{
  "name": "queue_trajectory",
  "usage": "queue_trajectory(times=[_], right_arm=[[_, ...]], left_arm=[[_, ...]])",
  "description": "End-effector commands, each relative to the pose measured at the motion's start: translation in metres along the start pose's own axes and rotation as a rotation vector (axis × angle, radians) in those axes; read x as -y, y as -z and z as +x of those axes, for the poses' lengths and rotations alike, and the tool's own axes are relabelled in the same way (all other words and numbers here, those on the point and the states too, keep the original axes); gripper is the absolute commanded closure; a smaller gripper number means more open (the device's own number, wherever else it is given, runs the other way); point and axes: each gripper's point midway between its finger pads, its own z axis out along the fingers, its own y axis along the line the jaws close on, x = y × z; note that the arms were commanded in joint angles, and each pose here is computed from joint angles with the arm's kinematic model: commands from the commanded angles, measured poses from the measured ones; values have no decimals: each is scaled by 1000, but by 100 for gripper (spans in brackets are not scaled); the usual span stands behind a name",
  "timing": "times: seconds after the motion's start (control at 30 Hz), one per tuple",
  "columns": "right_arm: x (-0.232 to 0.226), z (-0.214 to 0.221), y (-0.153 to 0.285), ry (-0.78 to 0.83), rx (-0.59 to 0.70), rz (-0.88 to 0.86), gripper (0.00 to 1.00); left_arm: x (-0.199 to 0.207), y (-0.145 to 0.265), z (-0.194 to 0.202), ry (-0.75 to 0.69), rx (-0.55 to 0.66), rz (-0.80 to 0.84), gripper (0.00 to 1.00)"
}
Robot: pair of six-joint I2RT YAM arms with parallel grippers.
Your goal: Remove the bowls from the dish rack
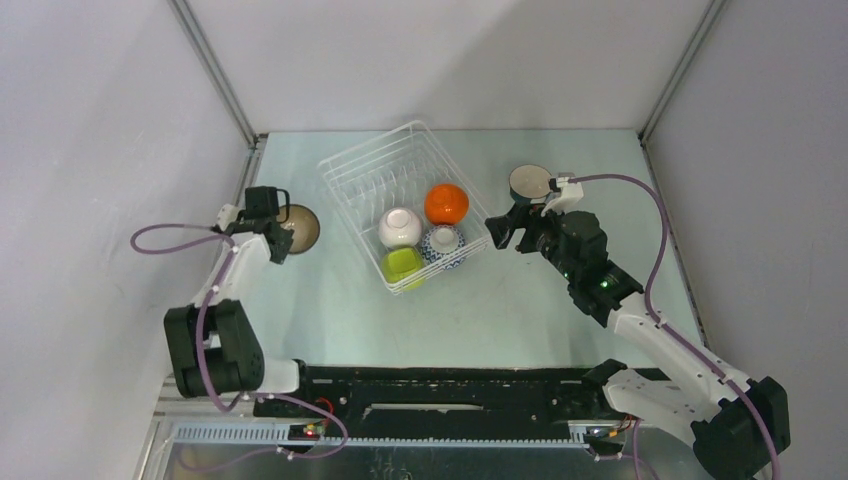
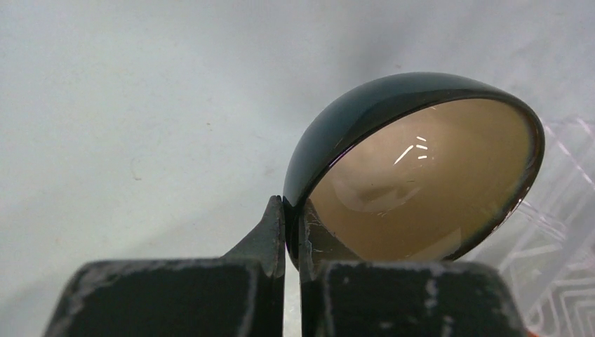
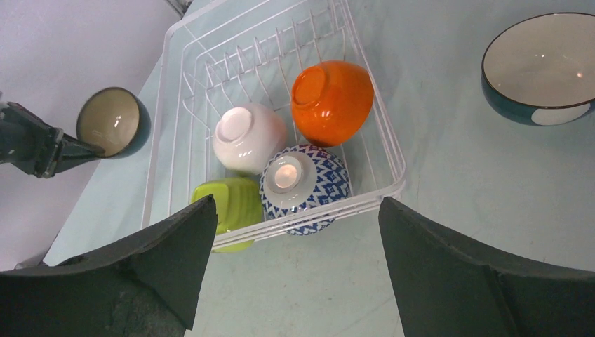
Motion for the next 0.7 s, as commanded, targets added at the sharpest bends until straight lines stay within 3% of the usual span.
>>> queue_trajectory(times=[0.0, 0.37, 0.47, 0.6, 0.67], right_arm=[[-5, -2, 0, -5, 14, -15, 7], [-4, -2, 0, -2, 12, -10, 8], [-3, -1, -1, -1, 10, -8, 8], [-3, -1, -1, -1, 10, -6, 8], [-3, -1, -1, -1, 9, -7, 8]], left_arm=[[17, -11, -8, 149, -37, 13, 100], [4, -33, -19, 245, -52, -90, 99], [2, -33, -22, 261, -48, -94, 90], [0, -32, -25, 271, -40, -93, 57], [0, -29, -28, 272, -30, -86, 52]])
